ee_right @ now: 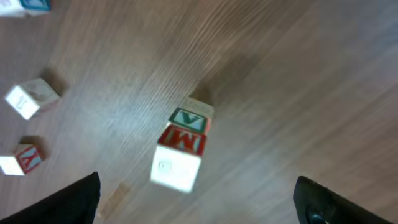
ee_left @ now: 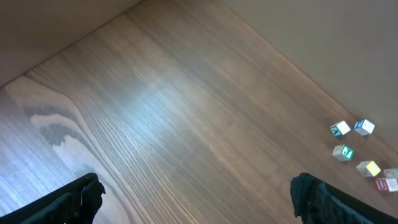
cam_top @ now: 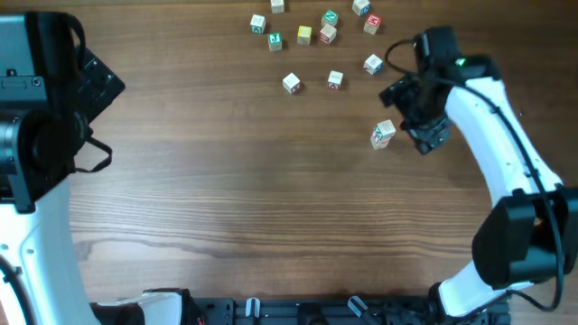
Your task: Form a tower
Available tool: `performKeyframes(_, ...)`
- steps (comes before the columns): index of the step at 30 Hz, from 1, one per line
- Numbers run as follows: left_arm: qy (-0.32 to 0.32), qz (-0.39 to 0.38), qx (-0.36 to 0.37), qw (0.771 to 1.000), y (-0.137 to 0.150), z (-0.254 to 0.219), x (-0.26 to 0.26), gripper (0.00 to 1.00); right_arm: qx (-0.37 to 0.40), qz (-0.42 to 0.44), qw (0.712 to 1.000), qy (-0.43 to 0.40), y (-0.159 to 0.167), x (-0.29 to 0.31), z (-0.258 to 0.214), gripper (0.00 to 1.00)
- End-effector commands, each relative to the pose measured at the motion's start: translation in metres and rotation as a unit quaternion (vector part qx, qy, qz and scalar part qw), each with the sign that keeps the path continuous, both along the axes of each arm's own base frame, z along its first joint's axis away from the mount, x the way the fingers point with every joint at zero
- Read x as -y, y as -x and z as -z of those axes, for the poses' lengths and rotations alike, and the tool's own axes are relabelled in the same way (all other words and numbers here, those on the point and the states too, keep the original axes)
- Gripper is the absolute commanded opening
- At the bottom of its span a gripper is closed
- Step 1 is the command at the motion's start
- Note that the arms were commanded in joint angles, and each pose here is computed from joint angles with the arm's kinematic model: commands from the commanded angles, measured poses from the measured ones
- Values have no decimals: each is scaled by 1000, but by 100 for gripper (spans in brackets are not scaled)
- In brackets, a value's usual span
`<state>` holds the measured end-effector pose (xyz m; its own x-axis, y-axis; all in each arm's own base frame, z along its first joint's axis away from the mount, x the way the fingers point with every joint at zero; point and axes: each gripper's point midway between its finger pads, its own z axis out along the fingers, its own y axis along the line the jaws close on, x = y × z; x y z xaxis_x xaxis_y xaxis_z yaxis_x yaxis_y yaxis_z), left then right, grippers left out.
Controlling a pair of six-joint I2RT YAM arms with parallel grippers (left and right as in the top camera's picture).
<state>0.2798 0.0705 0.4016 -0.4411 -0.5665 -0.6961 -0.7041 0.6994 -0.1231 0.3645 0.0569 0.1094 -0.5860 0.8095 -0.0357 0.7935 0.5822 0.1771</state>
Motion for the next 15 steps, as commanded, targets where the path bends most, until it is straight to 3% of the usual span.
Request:
performKeyframes(1,2,-3,-5,1000,-2,3,-1,100,0,-10,1000,-30,1,-13,14,100)
performKeyframes(15,2,-3,-5,1000,-2,3,-1,100,-69,9,996,-47,-15,-24,68,99)
